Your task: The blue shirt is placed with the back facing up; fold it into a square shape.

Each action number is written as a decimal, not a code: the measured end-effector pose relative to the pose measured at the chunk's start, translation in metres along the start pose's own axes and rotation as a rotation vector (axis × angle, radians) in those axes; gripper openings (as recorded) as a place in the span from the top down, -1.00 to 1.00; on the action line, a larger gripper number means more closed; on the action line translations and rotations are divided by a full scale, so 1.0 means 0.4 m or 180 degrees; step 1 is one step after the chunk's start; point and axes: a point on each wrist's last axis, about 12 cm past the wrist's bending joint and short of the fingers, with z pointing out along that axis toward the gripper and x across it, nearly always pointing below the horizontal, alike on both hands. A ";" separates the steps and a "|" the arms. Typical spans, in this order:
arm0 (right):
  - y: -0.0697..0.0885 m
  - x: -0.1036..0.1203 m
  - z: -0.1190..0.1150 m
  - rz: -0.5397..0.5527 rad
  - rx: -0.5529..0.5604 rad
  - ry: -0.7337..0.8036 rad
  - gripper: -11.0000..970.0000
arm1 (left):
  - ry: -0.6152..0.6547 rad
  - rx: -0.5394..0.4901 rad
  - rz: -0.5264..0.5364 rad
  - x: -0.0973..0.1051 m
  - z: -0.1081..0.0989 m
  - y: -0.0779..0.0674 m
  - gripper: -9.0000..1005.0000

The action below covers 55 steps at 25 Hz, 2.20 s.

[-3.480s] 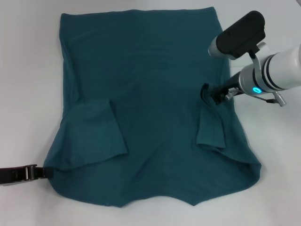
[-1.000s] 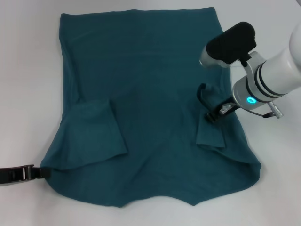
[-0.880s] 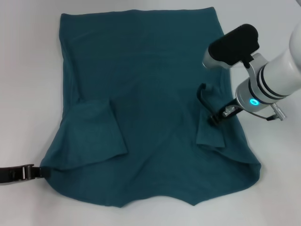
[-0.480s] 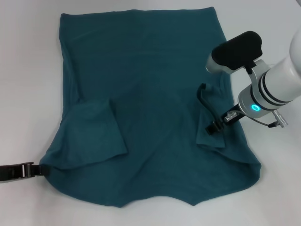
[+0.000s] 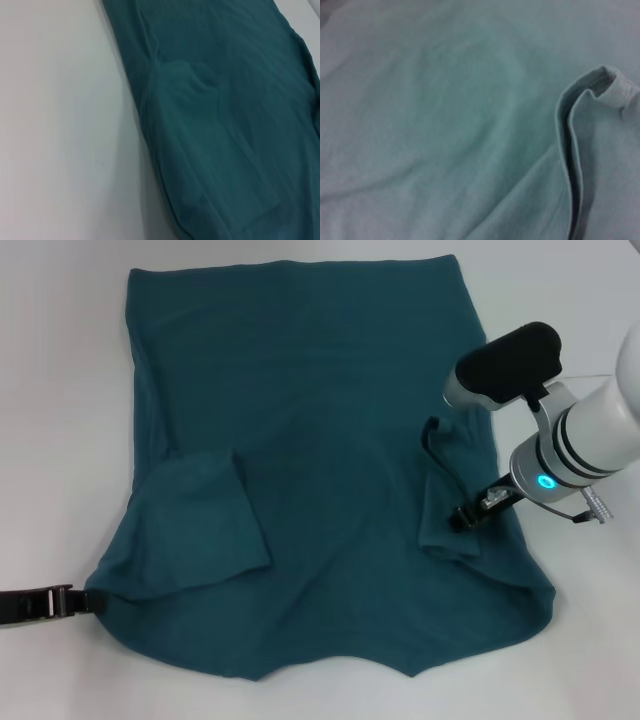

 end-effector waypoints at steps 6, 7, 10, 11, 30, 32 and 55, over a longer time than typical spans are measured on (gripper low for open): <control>-0.006 0.012 0.010 0.0051 -0.0029 -0.0027 0.10 | 0.0011 0.0010 -0.0002 0.002 0.000 -0.001 0.98; -0.004 0.012 0.011 0.0060 -0.0070 -0.0057 0.19 | 0.0011 0.0010 -0.0002 0.002 0.000 -0.001 0.98; 0.000 0.011 0.011 0.0062 -0.0116 -0.0093 0.49 | 0.0011 0.0012 -0.0004 0.002 0.001 -0.001 0.98; 0.001 0.010 0.011 0.0063 -0.0131 -0.0113 0.59 | 0.0012 0.0013 -0.0004 0.003 0.001 -0.001 0.98; 0.052 -0.075 -0.033 -0.0092 -0.0496 -0.0556 0.98 | 0.0018 0.0023 -0.0027 0.012 0.004 -0.001 0.98; 0.060 -0.087 -0.038 -0.0122 -0.0538 -0.0611 0.98 | 0.0022 0.0027 -0.0024 0.014 0.005 -0.001 0.98; 0.070 -0.113 -0.028 -0.0265 -0.0441 -0.0629 0.30 | 0.0056 0.0052 -0.0039 0.025 0.010 0.001 0.98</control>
